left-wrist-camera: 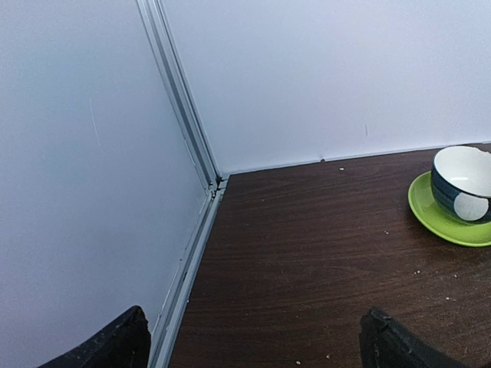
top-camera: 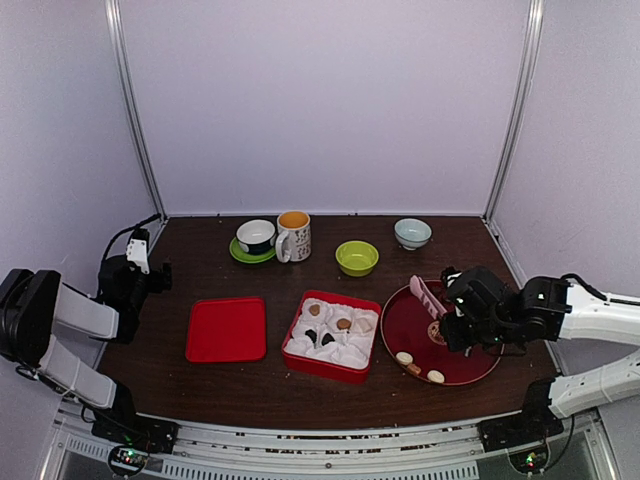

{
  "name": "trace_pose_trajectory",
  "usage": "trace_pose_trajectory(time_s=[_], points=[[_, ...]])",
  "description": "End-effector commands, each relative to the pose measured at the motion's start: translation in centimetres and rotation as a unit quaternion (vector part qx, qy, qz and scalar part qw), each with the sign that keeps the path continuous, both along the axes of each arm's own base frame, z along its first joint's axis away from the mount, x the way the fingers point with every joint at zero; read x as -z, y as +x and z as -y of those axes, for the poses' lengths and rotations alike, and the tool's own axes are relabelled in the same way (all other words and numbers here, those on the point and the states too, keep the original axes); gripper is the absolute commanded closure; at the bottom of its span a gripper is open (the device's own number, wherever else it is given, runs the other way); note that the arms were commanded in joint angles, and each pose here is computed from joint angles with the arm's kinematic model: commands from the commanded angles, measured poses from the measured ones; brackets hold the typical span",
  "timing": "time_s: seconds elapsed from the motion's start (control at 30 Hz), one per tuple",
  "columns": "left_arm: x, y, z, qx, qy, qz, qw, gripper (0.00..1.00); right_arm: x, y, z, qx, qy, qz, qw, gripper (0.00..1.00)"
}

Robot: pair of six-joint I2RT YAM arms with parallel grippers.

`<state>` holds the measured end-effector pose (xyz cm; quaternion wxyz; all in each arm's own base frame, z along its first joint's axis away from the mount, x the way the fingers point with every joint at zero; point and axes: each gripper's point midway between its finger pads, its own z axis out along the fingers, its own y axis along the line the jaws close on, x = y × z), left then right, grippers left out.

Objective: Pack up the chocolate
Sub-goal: Adjust the fake chocolate on the plate.

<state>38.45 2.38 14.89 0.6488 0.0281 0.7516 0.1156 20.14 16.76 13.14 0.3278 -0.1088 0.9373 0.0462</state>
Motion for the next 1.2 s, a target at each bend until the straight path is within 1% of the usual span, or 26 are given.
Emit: trace_pose_trajectory(time_s=[0.0,0.07,0.33,0.6,0.67,0.77,0.87,0.93,1.1,1.17], points=[[-1.7,0.4,-0.2,-0.001,-0.002,0.032,0.999,0.02,0.0,0.1,1.1,0.019,0.002,0.003,1.000,0.75],[-1.7,0.4,-0.2,-0.001,-0.002,0.032,0.999,0.02,0.2,0.1,1.2,0.022,0.007,-0.002,1.000,0.77],[-1.6,0.4,-0.2,-0.001,-0.002,0.032,0.999,0.02,0.8,-0.1,1.6,0.032,0.009,-0.012,0.999,0.77],[-1.6,0.4,-0.2,0.000,-0.002,0.032,1.000,0.02,0.9,-0.9,0.8,0.002,0.010,-0.044,0.999,0.78],[-1.7,0.4,-0.2,-0.001,-0.002,0.032,0.999,0.02,0.9,-1.5,0.6,-0.012,0.009,-0.062,0.998,0.78],[-1.7,0.4,-0.2,-0.001,-0.002,0.032,0.999,0.02,0.8,-3.4,-0.1,-0.050,0.017,-0.112,0.992,0.81],[-1.6,0.4,-0.2,-0.001,-0.002,0.032,0.999,0.02,0.5,-5.3,0.2,-0.066,0.016,-0.157,0.985,0.84],[-1.6,0.4,-0.2,-0.001,-0.002,0.032,0.999,0.02,-0.1,-6.2,0.5,-0.074,0.016,-0.172,0.982,0.86],[-1.6,0.4,-0.2,-0.001,-0.002,0.031,1.000,0.02,-1.2,-8.2,-0.2,-0.114,0.044,-0.206,0.971,0.85],[-1.6,0.4,-0.2,-0.001,-0.002,0.031,1.000,0.02,-1.2,-8.9,-0.1,-0.126,0.036,-0.224,0.966,0.86]])
